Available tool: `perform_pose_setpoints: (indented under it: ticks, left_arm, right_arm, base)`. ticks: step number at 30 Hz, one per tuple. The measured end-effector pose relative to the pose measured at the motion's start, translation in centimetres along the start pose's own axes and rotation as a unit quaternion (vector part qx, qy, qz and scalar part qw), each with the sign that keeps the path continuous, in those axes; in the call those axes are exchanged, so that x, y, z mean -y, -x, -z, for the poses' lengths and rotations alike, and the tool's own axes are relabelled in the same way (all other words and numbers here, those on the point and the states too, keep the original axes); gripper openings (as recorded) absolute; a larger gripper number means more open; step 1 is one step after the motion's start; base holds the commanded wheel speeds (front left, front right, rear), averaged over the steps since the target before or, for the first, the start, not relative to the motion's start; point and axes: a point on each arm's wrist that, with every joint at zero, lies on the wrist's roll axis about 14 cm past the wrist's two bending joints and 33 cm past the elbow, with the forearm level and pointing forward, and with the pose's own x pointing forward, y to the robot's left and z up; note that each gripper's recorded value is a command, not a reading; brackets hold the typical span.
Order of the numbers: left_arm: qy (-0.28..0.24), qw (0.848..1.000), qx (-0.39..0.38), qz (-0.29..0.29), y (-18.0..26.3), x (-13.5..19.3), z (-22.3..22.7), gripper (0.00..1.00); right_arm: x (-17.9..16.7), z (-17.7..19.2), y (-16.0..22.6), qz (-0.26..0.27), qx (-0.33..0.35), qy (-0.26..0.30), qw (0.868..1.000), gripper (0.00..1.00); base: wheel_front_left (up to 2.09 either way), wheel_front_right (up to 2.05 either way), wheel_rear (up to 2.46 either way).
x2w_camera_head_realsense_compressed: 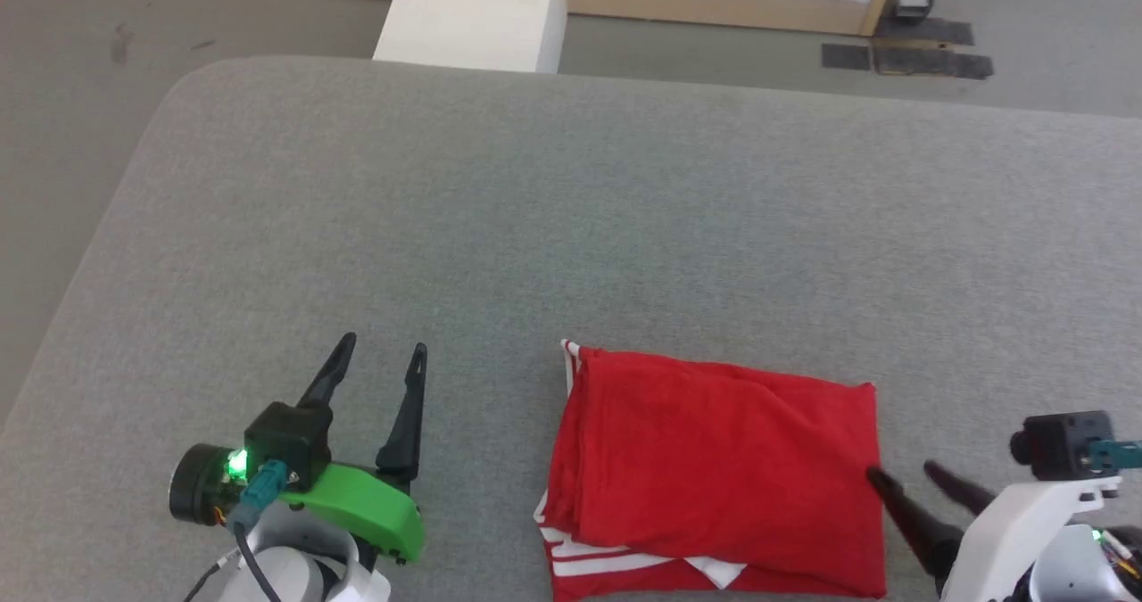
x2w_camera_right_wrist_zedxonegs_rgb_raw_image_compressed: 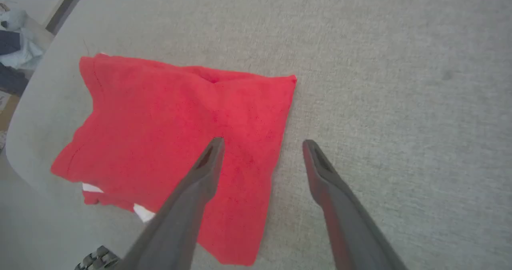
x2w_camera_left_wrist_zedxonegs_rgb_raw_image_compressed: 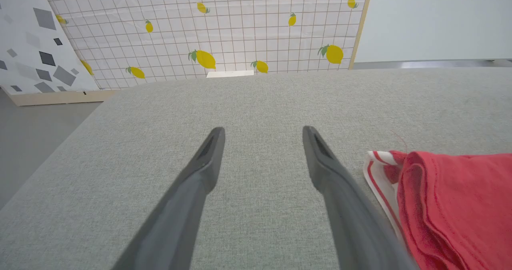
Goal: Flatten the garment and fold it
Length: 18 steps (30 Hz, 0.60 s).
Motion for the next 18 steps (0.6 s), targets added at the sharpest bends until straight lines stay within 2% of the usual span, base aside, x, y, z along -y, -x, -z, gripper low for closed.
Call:
perform_pose_setpoints:
  ticks: [5,11,18]
  left_arm:
    - [0.003,1.000,-0.015,-0.009,0.3,-0.3,1.0,1.00]
    - [0.000,1.000,-0.016,-0.020,0.1,-1.0,1.1,1.00]
    - [-0.001,0.999,-0.018,-0.031,-0.2,-1.6,1.4,1.00]
  right_arm:
    - [-1.2,3.1,-0.9,-0.023,-0.110,-0.025,0.993,1.00]
    - [-1.4,5.2,-2.3,-0.021,-0.195,-0.046,0.979,1.00]
    - [-2.1,5.9,-3.7,-0.029,-0.236,-0.044,0.970,1.00]
  base:
    - [0.00,0.00,0.00]
    - [0.00,0.00,0.00]
    - [0.00,0.00,0.00]
